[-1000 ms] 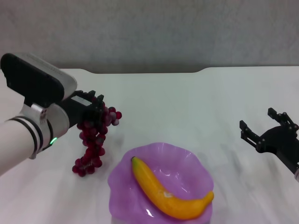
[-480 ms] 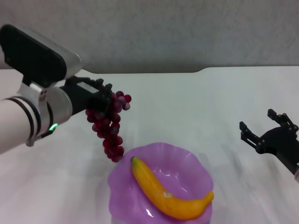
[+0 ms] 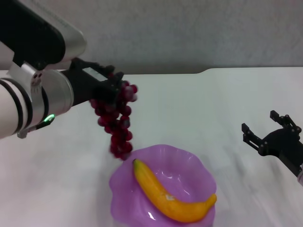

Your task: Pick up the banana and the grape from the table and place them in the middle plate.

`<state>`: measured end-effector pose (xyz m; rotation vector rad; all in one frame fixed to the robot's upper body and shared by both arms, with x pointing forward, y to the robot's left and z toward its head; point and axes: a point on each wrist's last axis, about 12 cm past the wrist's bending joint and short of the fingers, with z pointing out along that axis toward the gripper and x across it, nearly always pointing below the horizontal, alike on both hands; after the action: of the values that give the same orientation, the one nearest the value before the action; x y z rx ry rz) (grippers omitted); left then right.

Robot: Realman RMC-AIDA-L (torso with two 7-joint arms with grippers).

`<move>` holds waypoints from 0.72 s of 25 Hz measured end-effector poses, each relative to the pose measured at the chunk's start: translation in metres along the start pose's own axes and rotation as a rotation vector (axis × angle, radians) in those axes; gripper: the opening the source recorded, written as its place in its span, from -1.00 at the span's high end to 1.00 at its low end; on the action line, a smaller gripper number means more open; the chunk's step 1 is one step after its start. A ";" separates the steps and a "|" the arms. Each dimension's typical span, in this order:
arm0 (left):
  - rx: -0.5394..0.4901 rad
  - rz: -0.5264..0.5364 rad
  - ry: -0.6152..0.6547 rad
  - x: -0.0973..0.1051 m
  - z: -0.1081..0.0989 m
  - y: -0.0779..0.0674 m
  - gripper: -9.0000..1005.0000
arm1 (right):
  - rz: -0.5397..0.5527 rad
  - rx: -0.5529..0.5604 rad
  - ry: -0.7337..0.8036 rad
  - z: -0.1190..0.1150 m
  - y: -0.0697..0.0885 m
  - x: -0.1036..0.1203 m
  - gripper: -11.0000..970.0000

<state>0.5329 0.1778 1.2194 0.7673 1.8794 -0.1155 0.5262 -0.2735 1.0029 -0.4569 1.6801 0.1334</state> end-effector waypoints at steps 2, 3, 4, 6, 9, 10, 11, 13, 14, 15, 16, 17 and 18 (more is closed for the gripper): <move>0.032 0.021 -0.018 -0.008 -0.010 -0.007 0.62 | 0.000 0.000 0.000 0.000 0.000 0.000 -0.84; 0.057 0.029 -0.025 -0.012 -0.014 -0.011 0.62 | 0.000 0.000 0.000 0.000 0.000 0.000 -0.84; 0.123 0.035 -0.036 -0.015 -0.018 -0.018 0.62 | 0.000 0.002 0.004 -0.001 0.000 0.001 -0.84; 0.155 0.037 -0.036 -0.015 -0.019 -0.022 0.63 | 0.001 -0.001 0.012 -0.001 0.001 0.002 -0.84; 0.220 0.041 -0.037 -0.012 -0.021 -0.029 0.62 | 0.002 -0.006 0.014 -0.001 0.003 0.002 -0.84; 0.235 0.050 -0.037 -0.010 -0.021 -0.032 0.62 | 0.002 -0.007 0.014 -0.001 0.003 0.002 -0.84; 0.246 0.059 -0.036 -0.007 -0.021 -0.035 0.62 | 0.002 -0.007 0.013 -0.001 0.003 0.002 -0.84; 0.258 0.076 -0.042 -0.001 -0.017 -0.043 0.62 | 0.003 -0.006 0.012 -0.001 0.003 0.002 -0.84; 0.258 0.080 -0.048 0.003 -0.014 -0.046 0.63 | 0.003 -0.006 0.012 -0.001 0.003 0.002 -0.84; 0.260 0.082 -0.054 0.007 -0.010 -0.049 0.63 | 0.003 -0.007 0.013 -0.001 0.003 0.002 -0.84; 0.260 0.084 -0.057 0.010 -0.007 -0.052 0.63 | 0.003 -0.007 0.015 -0.001 0.003 0.003 -0.84; 0.262 0.087 -0.055 0.014 -0.004 -0.054 0.63 | 0.003 -0.008 0.016 -0.001 0.003 0.003 -0.84; 0.264 0.089 -0.052 0.017 -0.002 -0.056 0.63 | 0.002 -0.010 0.016 -0.001 0.004 0.003 -0.84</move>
<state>0.4964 0.1418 1.1908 1.0167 1.7977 -0.3292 0.5233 -0.2713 0.9998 -0.4645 1.6962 0.1401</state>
